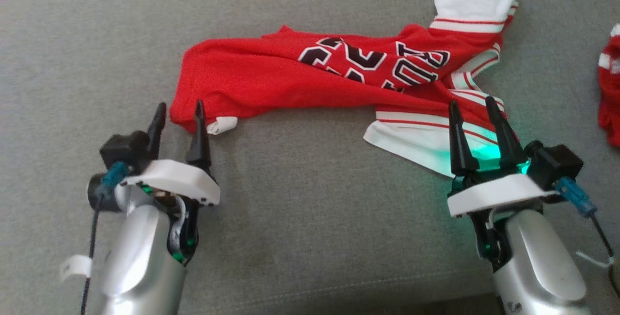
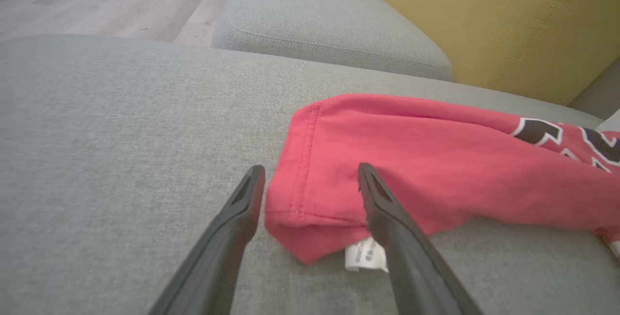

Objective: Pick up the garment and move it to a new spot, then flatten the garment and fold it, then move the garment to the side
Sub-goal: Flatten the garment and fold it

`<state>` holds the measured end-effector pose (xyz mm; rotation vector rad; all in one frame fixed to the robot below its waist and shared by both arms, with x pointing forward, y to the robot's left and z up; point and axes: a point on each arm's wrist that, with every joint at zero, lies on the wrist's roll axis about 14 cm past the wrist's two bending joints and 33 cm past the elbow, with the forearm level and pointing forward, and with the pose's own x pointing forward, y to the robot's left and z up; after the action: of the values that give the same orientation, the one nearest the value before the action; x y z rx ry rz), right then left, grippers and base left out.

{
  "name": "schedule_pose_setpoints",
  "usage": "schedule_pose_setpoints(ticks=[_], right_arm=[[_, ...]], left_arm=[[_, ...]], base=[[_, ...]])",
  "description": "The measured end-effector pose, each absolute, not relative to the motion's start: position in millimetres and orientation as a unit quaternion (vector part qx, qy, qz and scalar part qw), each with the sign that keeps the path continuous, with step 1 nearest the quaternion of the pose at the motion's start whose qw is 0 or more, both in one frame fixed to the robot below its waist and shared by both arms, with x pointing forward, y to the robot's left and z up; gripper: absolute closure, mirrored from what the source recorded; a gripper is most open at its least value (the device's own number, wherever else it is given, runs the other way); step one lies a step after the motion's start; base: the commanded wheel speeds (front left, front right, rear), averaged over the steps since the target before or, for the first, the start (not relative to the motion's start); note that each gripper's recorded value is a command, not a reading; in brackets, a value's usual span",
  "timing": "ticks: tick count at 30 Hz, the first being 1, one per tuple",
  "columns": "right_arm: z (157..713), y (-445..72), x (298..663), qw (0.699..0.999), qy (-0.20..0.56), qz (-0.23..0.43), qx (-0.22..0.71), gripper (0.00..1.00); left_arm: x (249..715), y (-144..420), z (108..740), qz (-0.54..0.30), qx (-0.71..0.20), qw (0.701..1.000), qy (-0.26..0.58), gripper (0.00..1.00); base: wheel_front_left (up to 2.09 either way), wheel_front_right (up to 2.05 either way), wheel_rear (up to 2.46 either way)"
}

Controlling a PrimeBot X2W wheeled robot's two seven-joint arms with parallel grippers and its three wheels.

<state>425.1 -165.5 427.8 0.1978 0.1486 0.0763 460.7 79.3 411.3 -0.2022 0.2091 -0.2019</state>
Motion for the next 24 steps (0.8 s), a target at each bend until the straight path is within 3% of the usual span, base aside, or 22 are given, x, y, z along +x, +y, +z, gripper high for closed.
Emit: schedule_pose_setpoints(ticks=[21,22,23,24], right_arm=[[431.4,-183.2,429.1,0.992,0.065,0.014,0.103,0.0],[432.1,-183.4,428.9,0.992,0.065,0.014,0.103,0.0],[432.8,-183.8,428.6,0.993,0.064,0.013,0.103,0.0],[433.3,-184.2,428.3,0.993,0.063,0.013,0.103,0.0]], left_arm=[[470.0,79.6,383.1,-0.074,-0.162,0.973,0.145,0.0],[469.0,79.2,382.0,-0.075,-0.163,0.973,0.148,0.1],[468.1,78.7,381.2,-0.075,-0.163,0.972,0.15,0.63],[467.6,77.9,381.1,-0.076,-0.163,0.972,0.151,1.0]], base=[[0.0,0.0,0.0],[0.0,0.0,0.0],[0.0,0.0,0.0],[0.0,0.0,0.0]])
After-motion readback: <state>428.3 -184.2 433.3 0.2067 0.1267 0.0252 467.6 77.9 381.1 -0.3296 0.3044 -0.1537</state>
